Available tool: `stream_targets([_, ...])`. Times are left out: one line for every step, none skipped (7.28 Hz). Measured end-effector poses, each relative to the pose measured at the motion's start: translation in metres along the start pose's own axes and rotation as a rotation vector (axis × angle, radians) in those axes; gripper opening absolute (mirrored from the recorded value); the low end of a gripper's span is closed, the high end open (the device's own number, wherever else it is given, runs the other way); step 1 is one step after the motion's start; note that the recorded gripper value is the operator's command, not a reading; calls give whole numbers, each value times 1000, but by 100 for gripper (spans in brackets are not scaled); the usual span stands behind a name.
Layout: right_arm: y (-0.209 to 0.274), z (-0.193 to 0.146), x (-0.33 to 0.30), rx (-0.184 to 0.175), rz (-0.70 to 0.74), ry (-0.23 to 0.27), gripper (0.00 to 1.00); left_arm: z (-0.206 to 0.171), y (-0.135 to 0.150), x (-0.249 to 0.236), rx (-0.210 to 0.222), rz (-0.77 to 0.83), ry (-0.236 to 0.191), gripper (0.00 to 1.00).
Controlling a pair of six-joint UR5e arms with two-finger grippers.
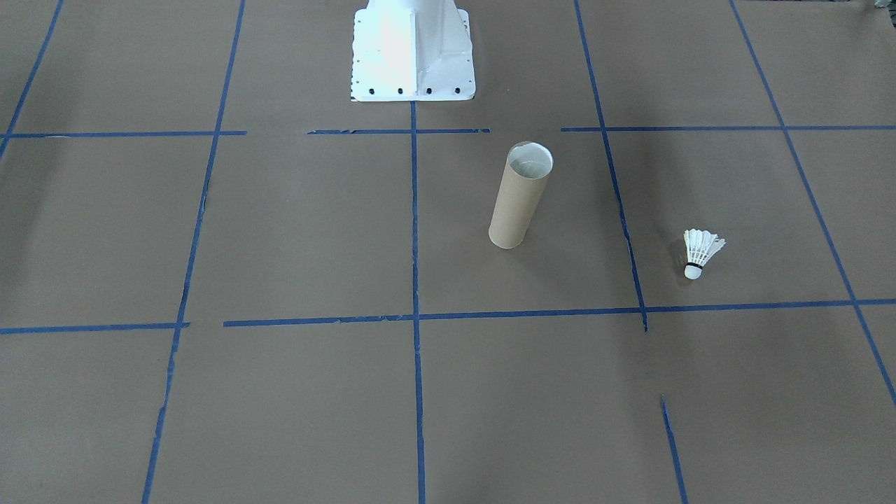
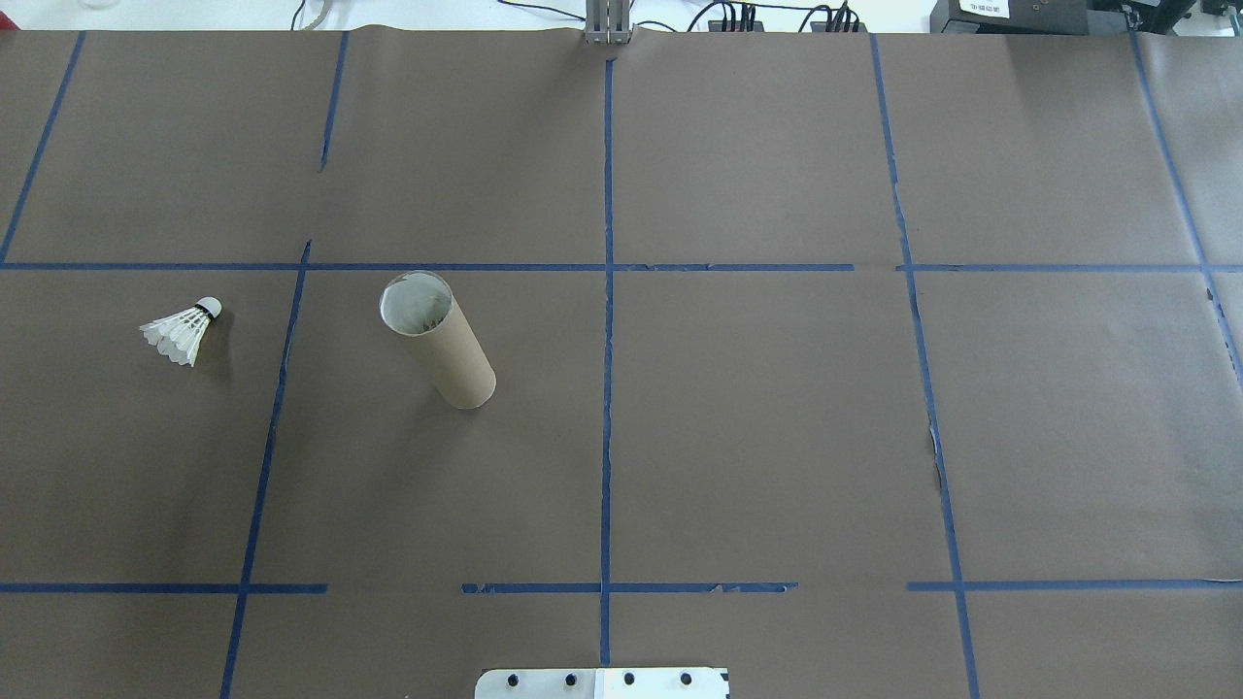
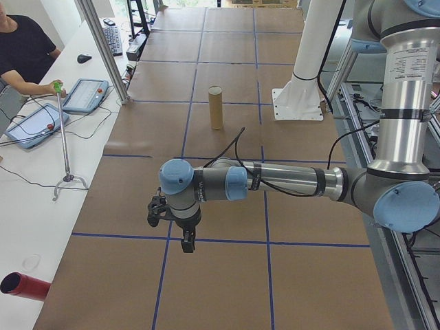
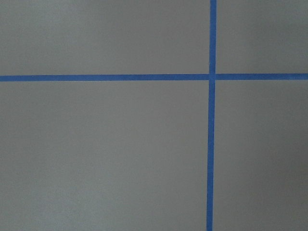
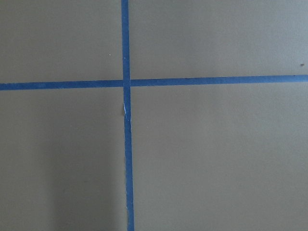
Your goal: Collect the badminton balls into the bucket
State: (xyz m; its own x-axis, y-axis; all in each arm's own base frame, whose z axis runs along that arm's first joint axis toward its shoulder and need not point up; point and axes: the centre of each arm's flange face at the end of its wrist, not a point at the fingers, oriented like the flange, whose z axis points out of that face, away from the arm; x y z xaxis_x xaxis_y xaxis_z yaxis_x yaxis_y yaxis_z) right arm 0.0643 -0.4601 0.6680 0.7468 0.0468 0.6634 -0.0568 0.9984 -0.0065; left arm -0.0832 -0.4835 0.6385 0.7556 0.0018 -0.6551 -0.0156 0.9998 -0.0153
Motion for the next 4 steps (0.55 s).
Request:
stream_targets([0, 0, 0, 0, 0, 0, 100, -2, -3, 2, 5, 4, -1, 100])
stream_targets([0, 0, 0, 0, 0, 1, 100, -9, -11, 7, 18, 15, -2, 100])
stream_targets([0, 0, 0, 0, 0, 0, 100, -19, -22, 15, 37, 33, -2, 100])
stream_targets([0, 0, 0, 0, 0, 0, 100, -35, -40, 29, 68, 64, -4, 100])
